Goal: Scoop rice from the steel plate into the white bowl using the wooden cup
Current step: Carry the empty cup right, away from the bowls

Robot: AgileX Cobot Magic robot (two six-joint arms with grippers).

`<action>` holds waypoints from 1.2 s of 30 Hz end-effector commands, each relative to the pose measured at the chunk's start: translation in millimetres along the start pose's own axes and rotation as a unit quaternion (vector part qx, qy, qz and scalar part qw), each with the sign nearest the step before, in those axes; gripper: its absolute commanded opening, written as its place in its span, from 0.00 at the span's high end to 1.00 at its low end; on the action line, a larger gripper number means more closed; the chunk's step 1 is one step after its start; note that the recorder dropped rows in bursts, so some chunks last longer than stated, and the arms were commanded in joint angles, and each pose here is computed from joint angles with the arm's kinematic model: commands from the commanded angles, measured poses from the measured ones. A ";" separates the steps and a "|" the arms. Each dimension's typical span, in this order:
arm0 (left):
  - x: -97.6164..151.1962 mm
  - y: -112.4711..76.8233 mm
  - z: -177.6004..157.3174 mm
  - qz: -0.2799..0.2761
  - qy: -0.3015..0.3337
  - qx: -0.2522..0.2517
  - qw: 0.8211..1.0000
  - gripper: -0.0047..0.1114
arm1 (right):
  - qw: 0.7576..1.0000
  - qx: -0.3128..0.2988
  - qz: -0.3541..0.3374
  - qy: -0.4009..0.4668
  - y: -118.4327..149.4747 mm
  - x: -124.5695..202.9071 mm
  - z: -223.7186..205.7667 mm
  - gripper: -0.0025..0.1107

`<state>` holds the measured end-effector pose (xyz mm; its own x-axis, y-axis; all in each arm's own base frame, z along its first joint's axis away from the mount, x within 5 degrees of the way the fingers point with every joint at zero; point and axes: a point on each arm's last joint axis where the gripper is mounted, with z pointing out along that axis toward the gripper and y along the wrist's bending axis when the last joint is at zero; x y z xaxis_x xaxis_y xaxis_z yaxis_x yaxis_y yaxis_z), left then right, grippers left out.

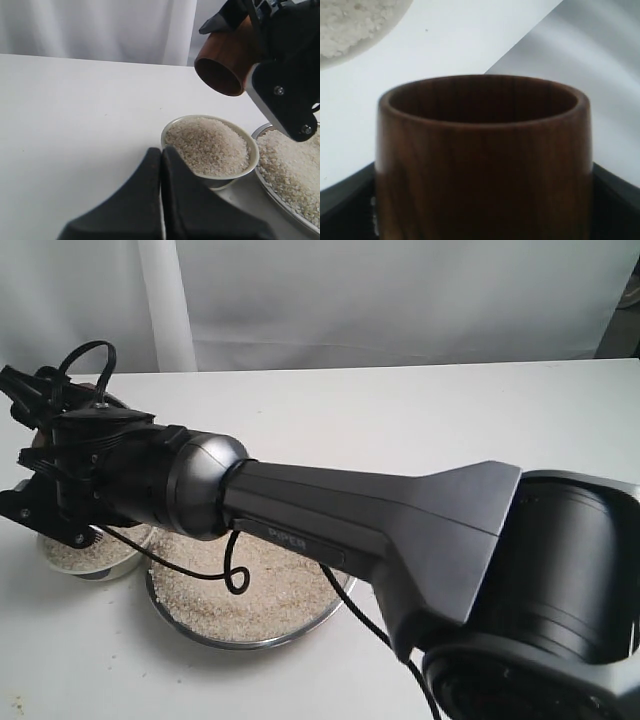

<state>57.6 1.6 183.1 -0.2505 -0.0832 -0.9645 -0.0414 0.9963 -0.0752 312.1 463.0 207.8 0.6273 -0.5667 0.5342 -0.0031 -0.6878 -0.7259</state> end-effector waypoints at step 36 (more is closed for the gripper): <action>-1.5 -0.2 -0.2 -0.004 -0.004 0.000 1.000 0.96 | 0.637 -0.005 0.740 -0.218 77.9 86.2 -107.2 0.98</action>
<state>57.6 1.6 183.1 -0.2505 -0.0832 -0.9645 -0.0414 0.9963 -0.0752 282.3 334.1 232.4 0.0610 -0.4589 -0.8864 -0.8563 0.4322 -0.2827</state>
